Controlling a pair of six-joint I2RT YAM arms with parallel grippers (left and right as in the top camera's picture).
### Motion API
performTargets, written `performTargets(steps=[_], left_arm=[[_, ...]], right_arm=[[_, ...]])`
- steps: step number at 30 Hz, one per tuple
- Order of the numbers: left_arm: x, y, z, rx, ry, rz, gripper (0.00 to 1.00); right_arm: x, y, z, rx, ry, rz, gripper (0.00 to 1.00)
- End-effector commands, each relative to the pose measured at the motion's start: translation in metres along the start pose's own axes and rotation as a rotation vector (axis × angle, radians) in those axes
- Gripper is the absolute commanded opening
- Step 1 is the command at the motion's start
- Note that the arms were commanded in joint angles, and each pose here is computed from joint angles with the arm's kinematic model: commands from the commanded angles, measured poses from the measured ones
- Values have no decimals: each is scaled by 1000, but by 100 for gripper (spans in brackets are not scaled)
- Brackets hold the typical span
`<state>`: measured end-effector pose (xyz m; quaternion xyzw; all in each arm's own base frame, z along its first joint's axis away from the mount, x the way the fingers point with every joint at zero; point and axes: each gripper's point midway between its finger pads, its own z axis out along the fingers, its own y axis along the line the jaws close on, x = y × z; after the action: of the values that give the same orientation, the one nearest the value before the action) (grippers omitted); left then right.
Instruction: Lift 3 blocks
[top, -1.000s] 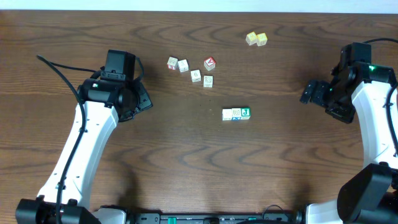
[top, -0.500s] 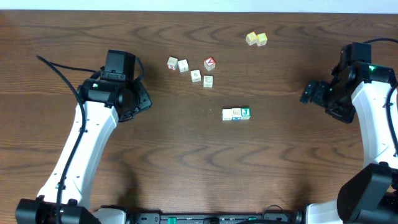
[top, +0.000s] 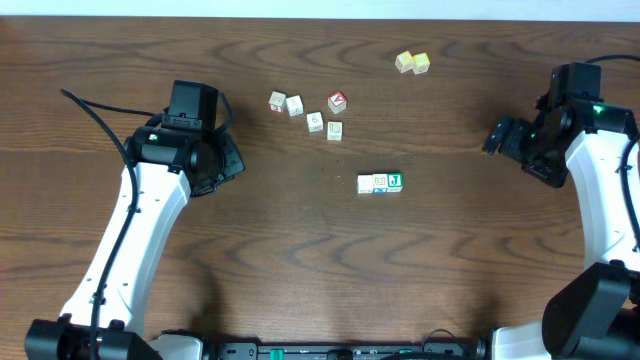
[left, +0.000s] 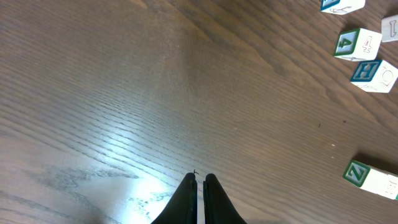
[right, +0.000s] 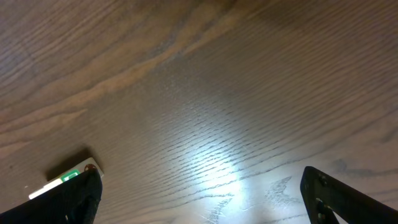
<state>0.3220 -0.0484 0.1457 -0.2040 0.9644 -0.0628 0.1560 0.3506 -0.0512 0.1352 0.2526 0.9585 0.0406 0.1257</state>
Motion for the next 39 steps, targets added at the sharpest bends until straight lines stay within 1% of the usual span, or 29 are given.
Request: performTargets(steps=[1, 21, 22, 25, 27, 28, 30, 32, 34, 35, 36, 37, 38, 39], left_arm=[[0, 0, -1, 3, 2, 14, 7], [2, 1, -1, 0, 10, 15, 8], [2, -1, -1, 9, 11, 20, 7], [7, -19, -1, 109, 45, 77, 7], [8, -25, 0, 137, 55, 78, 7], [8, -28, 1, 156, 65, 77, 7], [12, -34, 3, 185, 91, 75, 7], [15, -39, 6, 210, 115, 73, 7], [18, -45, 14, 229, 140, 79, 7], [20, -48, 19, 229, 151, 88, 7], [22, -53, 23, 232, 162, 99, 7], [28, -60, 28, 248, 185, 113, 8], [33, -68, 33, 268, 205, 131, 7], [40, -79, 39, 285, 225, 159, 7]], right_arm=[[-3, 2, -3, -12, -8, 17, 99], [-3, 2, -3, -12, -8, 18, 99], [-3, 2, -3, -12, -8, 18, 99], [-3, 2, -3, -12, -8, 18, 99], [-8, 9, -3, -51, -25, 24, 99], [-11, 20, -4, -109, -28, 20, 99], [-10, 23, -4, -127, -23, 21, 99], [-12, 26, -5, -140, -27, 68, 99], [-5, 35, -5, -172, 1, 64, 98], [1, 37, -2, -166, 15, 38, 91], [4, 39, 0, -163, 21, 18, 91], [9, 40, 7, -152, 28, 2, 84], [15, 41, 15, -135, 34, -20, 75], [23, 45, 27, -136, 38, -88, 38]])
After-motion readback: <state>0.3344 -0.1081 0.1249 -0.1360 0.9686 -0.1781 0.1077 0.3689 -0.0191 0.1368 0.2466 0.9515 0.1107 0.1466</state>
